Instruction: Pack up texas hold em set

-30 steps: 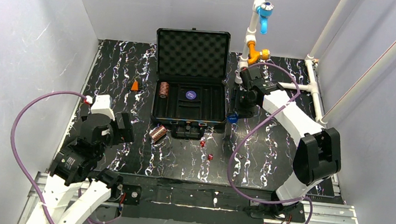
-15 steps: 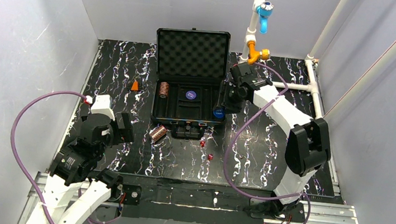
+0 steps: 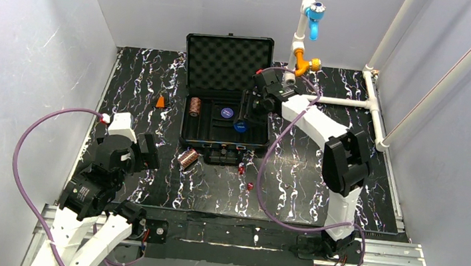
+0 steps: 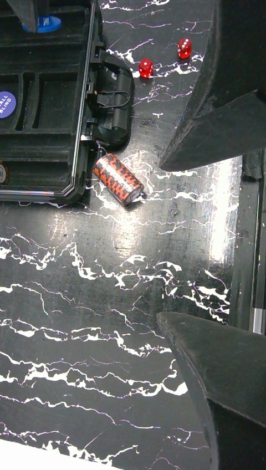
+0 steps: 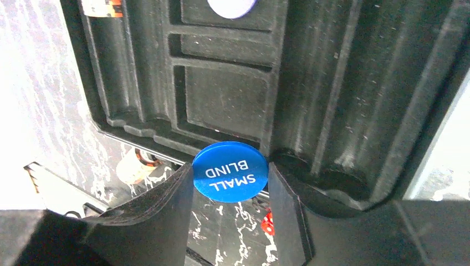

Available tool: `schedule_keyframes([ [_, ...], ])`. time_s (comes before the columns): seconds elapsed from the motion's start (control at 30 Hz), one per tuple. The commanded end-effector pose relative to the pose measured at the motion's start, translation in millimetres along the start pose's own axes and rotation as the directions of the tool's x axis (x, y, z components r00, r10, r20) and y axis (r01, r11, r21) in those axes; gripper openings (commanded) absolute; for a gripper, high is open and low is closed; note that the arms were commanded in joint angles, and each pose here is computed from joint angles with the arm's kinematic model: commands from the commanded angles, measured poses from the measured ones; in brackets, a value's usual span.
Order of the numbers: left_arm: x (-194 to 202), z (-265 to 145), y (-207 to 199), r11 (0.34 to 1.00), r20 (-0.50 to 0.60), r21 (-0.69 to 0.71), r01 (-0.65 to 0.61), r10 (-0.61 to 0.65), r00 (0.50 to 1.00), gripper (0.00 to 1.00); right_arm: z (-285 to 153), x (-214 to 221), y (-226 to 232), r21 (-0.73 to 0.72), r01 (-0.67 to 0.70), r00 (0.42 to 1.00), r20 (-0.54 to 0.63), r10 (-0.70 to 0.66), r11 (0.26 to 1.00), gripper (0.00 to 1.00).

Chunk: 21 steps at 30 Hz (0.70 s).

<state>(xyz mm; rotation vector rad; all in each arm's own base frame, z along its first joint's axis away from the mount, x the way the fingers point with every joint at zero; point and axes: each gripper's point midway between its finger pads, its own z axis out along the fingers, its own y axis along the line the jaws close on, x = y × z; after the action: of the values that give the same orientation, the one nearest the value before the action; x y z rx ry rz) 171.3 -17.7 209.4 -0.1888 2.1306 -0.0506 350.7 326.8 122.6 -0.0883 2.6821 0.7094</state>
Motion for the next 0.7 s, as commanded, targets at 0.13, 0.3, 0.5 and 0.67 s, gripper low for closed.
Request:
schedule_keyframes([
  [0.13, 2.8, 1.4, 4.1, 1.000, -0.001, -0.020, 0.002, -0.002, 1.000, 0.98, 20.6, -16.9, 42.9, -0.096, 0.012, 0.999, 0.044, -0.008, 0.995, 0.48],
  [0.3, 3.2, 2.2, 2.6, 1.000, -0.008, -0.015, -0.001, 0.001, 1.000, 0.98, 33.2, -12.1, 51.7, -0.107, 0.009, 0.999, 0.035, -0.005, 0.994, 0.48],
  [0.5, 3.3, 2.5, 2.6, 1.000, -0.008, -0.015, -0.003, 0.003, 1.000, 0.98, 40.9, -8.0, 53.8, -0.096, 0.007, 0.999, 0.032, -0.004, 0.995, 0.48],
  [0.67, 3.5, 2.9, 2.2, 1.000, -0.011, -0.014, -0.003, 0.003, 1.000, 0.98, 45.1, -6.8, 53.5, -0.084, 0.003, 0.999, 0.034, -0.001, 0.996, 0.48],
])
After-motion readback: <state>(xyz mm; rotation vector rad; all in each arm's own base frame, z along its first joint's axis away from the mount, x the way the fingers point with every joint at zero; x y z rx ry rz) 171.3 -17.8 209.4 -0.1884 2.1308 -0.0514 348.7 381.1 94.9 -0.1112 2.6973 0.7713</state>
